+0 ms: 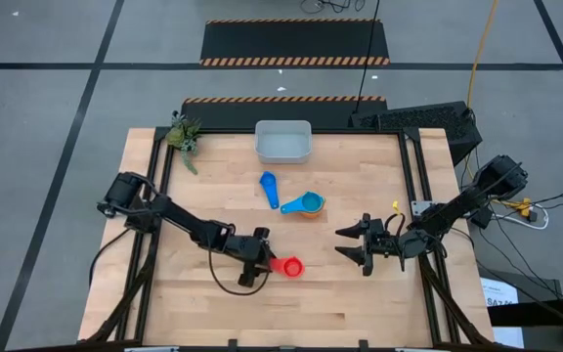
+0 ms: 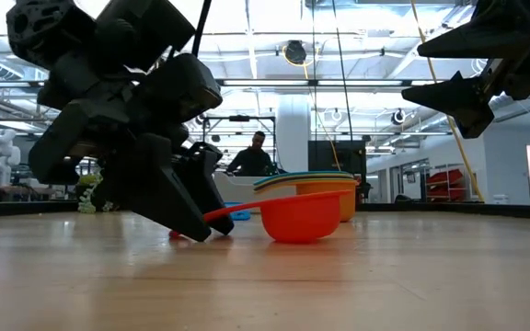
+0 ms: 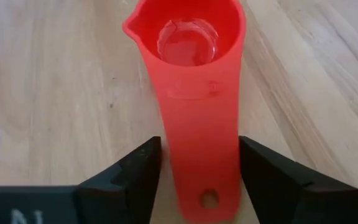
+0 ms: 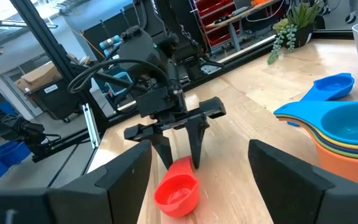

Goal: Nest measuring cups in basket
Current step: Stack the red measuring cup into the light blue measuring cup

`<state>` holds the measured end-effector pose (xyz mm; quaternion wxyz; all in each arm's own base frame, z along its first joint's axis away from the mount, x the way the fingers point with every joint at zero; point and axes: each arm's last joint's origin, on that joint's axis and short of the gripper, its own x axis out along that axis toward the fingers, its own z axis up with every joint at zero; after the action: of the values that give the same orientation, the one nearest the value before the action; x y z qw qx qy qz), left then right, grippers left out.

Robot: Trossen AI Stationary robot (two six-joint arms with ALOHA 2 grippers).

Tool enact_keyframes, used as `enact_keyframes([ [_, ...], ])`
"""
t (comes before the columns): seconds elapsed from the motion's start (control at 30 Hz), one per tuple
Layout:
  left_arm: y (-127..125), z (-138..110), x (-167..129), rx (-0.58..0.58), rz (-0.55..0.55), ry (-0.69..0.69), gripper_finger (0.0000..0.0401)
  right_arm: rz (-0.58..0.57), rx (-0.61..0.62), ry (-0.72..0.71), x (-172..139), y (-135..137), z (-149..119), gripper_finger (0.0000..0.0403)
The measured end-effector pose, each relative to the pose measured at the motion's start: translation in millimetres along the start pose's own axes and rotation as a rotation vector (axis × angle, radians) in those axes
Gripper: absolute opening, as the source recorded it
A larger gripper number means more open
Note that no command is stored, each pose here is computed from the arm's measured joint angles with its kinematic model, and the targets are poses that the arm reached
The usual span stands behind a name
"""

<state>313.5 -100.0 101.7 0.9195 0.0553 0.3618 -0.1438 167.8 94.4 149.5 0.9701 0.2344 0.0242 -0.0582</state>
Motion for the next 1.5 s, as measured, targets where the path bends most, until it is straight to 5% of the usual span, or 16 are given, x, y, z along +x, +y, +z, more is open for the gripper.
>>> enact_keyframes([
  [0.43,-7,0,0,-0.106,0.145,-0.015,0.0143,-0.028,-0.035,-0.015,7,8,5,0.0263],
  [0.77,-7,2,-1,-0.144,0.19,-0.049,0.0144,-0.091,-0.583,0.2,52,69,27,0.0263],
  [1.03,-10,2,0,-0.184,0.149,-0.05,0.015,-0.043,-1.111,0.291,62,69,8,0.0263],
  [1.5,-17,20,-2,-0.231,0.007,-0.215,0.0149,0.002,-1.385,0.365,66,65,-12,0.0263],
])
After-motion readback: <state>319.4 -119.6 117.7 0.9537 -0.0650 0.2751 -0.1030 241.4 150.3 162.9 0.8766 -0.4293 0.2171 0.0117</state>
